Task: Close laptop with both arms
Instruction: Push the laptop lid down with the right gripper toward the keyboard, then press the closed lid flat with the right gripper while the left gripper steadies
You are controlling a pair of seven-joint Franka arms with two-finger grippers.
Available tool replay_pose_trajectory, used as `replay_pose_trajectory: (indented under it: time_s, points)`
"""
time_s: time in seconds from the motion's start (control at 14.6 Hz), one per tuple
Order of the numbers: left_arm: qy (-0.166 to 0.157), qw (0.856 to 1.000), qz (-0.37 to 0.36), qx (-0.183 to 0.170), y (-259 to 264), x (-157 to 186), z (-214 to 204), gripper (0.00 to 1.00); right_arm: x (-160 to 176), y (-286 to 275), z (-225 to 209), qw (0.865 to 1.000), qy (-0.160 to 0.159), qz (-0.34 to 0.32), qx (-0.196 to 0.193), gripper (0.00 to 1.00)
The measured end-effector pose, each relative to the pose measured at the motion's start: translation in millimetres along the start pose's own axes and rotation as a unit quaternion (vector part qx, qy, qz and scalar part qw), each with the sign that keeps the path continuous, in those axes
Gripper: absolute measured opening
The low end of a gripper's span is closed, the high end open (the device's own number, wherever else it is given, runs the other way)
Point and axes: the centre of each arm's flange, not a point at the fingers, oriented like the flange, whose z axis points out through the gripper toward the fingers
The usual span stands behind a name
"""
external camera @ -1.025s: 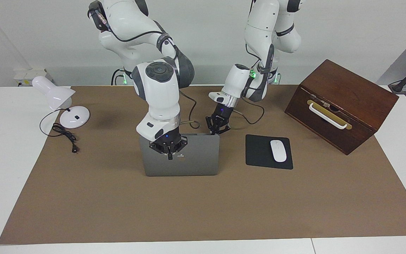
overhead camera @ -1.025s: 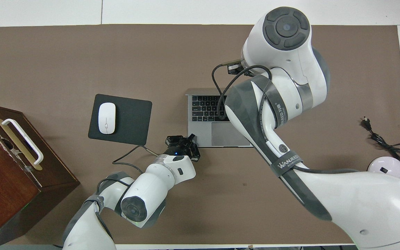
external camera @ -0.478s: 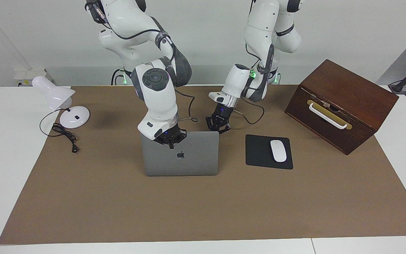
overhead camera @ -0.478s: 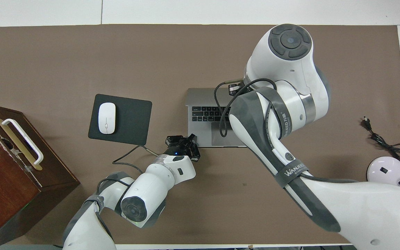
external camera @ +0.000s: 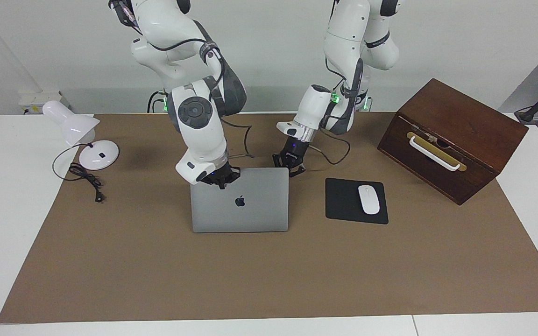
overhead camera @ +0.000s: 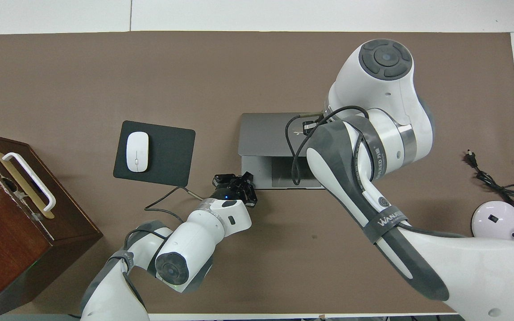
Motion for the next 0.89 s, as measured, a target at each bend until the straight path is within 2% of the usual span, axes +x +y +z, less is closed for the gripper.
replay_pose_trajectory:
  time_s: [0.34, 0.89]
  points:
    - [0.0, 1.0, 0.0, 0.0, 0.0, -0.1, 0.0, 0.01, -8.2, 2.5, 24.5, 1.0, -0.009, 0.0, -0.004, 0.01]
    - [0.0, 1.0, 0.0, 0.0, 0.0, -0.1, 0.0, 0.01, -12.5, 4.6, 49.2, 1.0, -0.001, 0.001, -0.001, 0.01]
